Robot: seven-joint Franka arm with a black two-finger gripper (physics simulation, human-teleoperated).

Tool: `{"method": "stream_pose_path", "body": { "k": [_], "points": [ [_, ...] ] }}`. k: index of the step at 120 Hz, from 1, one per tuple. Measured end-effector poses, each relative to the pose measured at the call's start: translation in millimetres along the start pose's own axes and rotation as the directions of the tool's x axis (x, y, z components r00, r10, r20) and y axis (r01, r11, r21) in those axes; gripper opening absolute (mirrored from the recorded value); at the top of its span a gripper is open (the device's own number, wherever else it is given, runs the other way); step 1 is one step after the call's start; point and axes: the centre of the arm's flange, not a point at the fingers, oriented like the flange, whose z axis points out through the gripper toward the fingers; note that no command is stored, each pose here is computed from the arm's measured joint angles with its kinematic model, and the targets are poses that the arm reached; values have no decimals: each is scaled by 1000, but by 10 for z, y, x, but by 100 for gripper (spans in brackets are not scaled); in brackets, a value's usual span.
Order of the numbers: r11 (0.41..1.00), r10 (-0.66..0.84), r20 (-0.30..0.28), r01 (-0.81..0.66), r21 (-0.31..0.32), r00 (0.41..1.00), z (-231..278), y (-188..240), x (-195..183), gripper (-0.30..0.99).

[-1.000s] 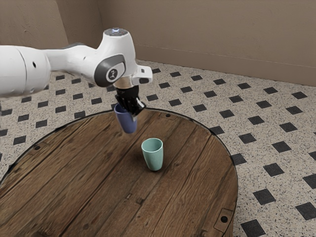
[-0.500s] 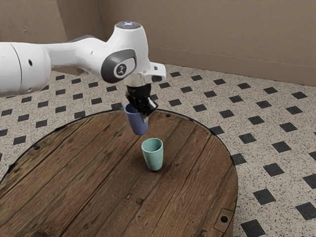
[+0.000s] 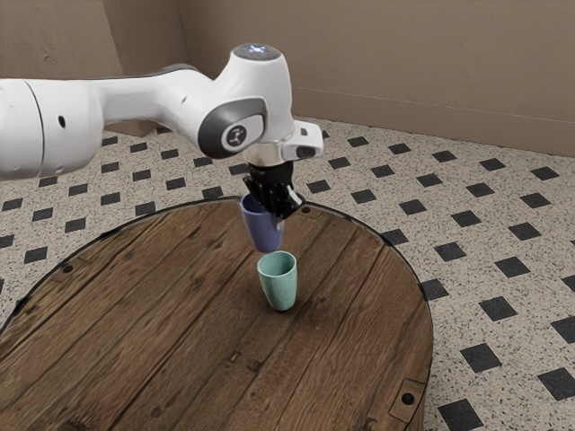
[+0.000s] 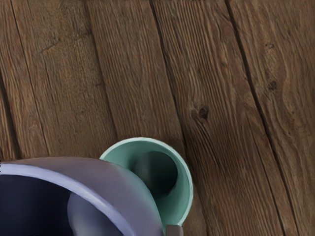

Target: Place the left cup onto the right cup

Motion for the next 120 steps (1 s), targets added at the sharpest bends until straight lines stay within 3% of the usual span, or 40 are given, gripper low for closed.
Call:
{"method": "stream_pose_path", "body": {
  "k": [69,120],
  "points": [
    [996,-87,34,87,6,996,152,135,-107,-7],
    [992,-126,15,126,12,992,178,156,-48,-7]
  ]
}}
